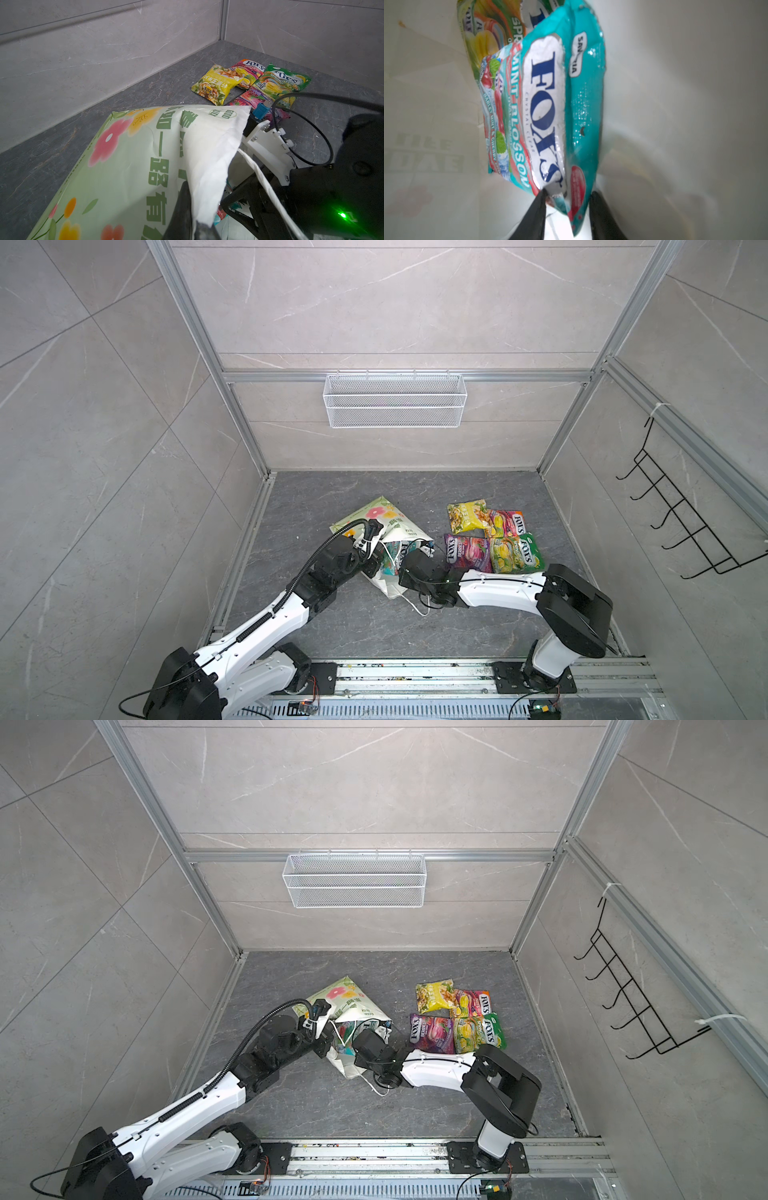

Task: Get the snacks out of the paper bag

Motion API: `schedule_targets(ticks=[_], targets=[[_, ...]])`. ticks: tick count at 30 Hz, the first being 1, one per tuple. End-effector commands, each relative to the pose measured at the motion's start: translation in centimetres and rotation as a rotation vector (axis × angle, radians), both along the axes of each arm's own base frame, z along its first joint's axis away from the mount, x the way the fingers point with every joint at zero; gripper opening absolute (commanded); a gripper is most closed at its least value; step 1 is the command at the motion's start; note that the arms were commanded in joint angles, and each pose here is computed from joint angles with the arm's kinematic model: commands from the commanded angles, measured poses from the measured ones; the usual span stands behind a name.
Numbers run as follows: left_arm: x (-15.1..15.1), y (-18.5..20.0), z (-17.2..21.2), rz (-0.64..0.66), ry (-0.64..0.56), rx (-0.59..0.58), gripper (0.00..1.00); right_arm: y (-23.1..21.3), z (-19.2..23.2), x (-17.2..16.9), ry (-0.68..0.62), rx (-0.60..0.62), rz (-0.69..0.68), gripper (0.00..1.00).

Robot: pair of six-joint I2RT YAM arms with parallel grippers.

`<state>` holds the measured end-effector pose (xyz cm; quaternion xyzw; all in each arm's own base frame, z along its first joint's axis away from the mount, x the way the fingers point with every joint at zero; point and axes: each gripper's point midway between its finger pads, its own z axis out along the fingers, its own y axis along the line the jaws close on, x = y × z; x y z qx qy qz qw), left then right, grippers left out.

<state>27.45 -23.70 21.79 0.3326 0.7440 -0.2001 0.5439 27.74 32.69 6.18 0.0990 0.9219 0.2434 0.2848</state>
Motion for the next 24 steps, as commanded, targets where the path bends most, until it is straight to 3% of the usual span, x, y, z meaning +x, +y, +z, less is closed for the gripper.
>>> schedule_targets(ticks=[1,5,9,24], targets=[[0.1,-0.5,2.4,-0.019,-0.049,-0.061,0.0,-0.3,0.2,1.7,-0.056,0.016,-0.049,0.29],[0.1,-0.4,2.2,-0.009,-0.05,-0.055,0.0,0.3,1.4,2.4,-0.086,0.025,-0.033,0.12],[0.3,-0.1,2.0,0.01,-0.045,-0.051,0.0,1.0,3.1,2.1,-0.099,0.061,0.013,0.0],[1.5,0.1,1.5,0.058,-0.035,-0.019,0.0,0.4,12.3,-3.6,-0.252,0.033,0.373,0.0]])
